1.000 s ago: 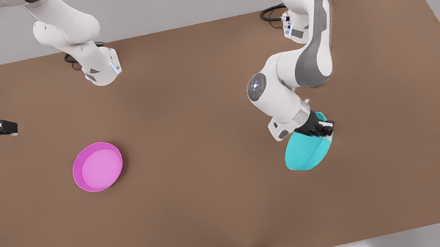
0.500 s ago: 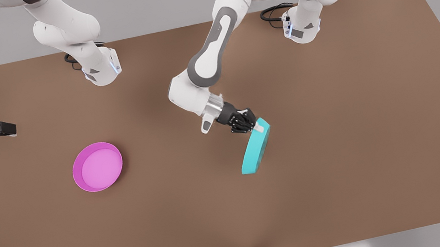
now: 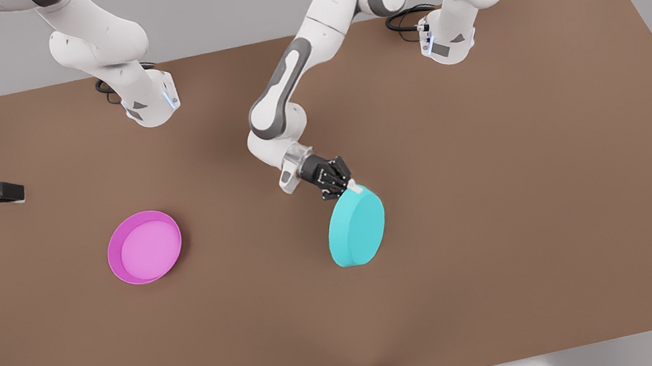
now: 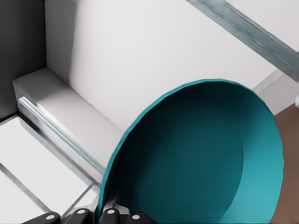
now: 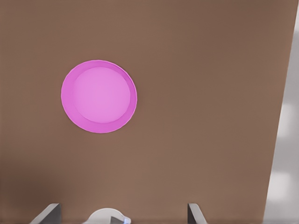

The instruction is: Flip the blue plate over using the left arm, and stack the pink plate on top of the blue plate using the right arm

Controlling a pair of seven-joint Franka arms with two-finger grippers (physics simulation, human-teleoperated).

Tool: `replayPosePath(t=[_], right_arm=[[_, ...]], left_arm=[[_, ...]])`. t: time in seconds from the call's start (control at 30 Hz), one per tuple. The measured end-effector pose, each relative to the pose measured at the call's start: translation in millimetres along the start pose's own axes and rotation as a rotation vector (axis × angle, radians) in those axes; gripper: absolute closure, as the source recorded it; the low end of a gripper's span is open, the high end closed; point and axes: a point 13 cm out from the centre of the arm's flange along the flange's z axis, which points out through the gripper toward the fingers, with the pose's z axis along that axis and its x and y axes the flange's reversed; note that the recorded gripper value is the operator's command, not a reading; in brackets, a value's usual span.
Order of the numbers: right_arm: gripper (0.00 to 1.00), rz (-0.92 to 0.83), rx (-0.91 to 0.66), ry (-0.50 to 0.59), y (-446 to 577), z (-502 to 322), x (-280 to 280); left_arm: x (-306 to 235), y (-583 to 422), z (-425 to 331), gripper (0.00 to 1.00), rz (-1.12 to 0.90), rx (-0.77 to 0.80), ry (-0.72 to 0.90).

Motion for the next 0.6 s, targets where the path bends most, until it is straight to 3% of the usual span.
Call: replayPosePath(t=[0.23, 0.3, 0.33, 0.4, 0.5, 0.53, 0.6], right_arm=[[0.00, 0.009, -0.010, 0.004, -4, 2, 0], [0.00, 0.007, -0.011, 0.003, -3, 2, 0], [0.00, 0.005, -0.011, 0.003, -3, 2, 0], [0.00, 0.003, -0.011, 0.003, -1, 2, -1], [0.00, 0.002, -0.012, 0.003, -1, 2, -1], [0.00, 0.002, -0.013, 0.004, -1, 3, -1], [0.00, 0.004, -0.013, 0.005, -2, 4, -1]], left_arm=[[36, -36, -15, 0.79, -0.194, 0.007, -0.095], [39, -40, -17, 0.56, -0.247, 0.010, -0.105], [41, -41, -19, 0.30, -0.271, 0.016, -0.106], [43, -43, -22, 0.08, -0.320, 0.024, -0.106], [44, -48, -33, 0.08, -0.390, 0.056, -0.086], [36, -49, -43, 0.02, -0.435, 0.084, -0.057], [3, -42, -67, 0.00, -0.576, 0.162, 0.082]])
